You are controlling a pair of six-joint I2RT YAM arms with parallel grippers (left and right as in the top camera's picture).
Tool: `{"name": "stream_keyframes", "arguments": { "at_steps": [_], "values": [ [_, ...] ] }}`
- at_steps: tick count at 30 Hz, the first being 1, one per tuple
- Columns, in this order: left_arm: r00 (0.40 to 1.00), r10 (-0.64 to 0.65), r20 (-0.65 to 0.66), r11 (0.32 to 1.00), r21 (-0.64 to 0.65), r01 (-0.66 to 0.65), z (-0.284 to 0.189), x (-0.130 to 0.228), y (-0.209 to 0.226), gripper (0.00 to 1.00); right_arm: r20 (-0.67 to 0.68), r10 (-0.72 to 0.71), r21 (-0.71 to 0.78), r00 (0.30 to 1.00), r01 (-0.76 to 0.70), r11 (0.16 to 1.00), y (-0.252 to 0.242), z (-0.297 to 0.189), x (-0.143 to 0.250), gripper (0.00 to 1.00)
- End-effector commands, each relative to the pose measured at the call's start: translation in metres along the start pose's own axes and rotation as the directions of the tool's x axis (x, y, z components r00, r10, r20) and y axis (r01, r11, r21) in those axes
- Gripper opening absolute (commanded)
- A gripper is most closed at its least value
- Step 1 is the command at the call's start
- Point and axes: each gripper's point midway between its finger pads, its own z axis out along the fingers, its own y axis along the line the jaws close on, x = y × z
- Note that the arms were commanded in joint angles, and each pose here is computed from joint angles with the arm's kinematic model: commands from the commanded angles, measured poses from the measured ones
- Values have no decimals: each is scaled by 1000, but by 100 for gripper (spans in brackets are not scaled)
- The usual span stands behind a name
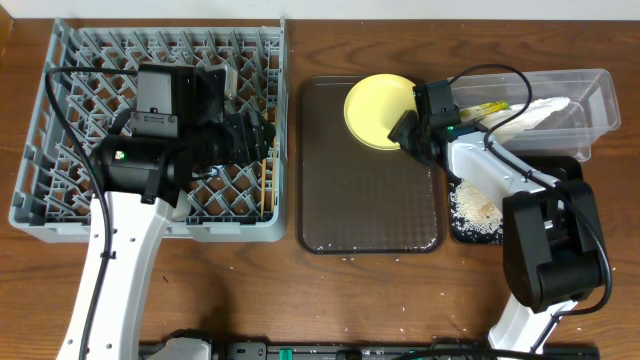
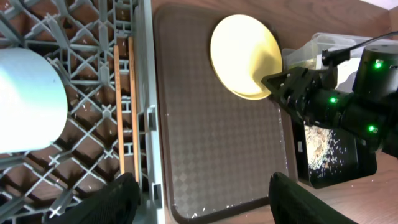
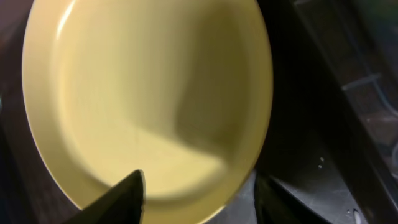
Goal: Sort waste into correct bins and load items into the dishwasher
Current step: 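Reach the right gripper to the yellow plate and grasp its rim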
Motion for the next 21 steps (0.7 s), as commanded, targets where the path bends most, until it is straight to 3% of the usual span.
{"name": "stream_keyframes", "arguments": {
  "at_steps": [1,7,11,13,18,21],
  "values": [
    [1000,6,-14,1000,16,-6,1,1,-4,68,-67,-65,-46,996,62,997,-6,-5,3,49],
    [1000,5,-16,1000,15,-5,1,2,-3,69,88,-321,-165,943,331,929,40,-65,-14,53],
    [1000,5,-16,1000,14,-5,1,2,-3,68,85,-365,-196,927,375,906,61,-77,9,54],
    [1000,5,-16,1000,14,-5,1,2,-3,68,75,-338,-159,938,346,925,62,-70,19,53],
    [1000,5,-17,1000,14,-4,1,2,-3,69,65,-80,-42,995,83,996,52,-43,40,50],
    [1000,2,-24,1000,13,-2,1,4,-3,68,57,-18,-47,998,21,999,56,-28,50,56]
  ]
}}
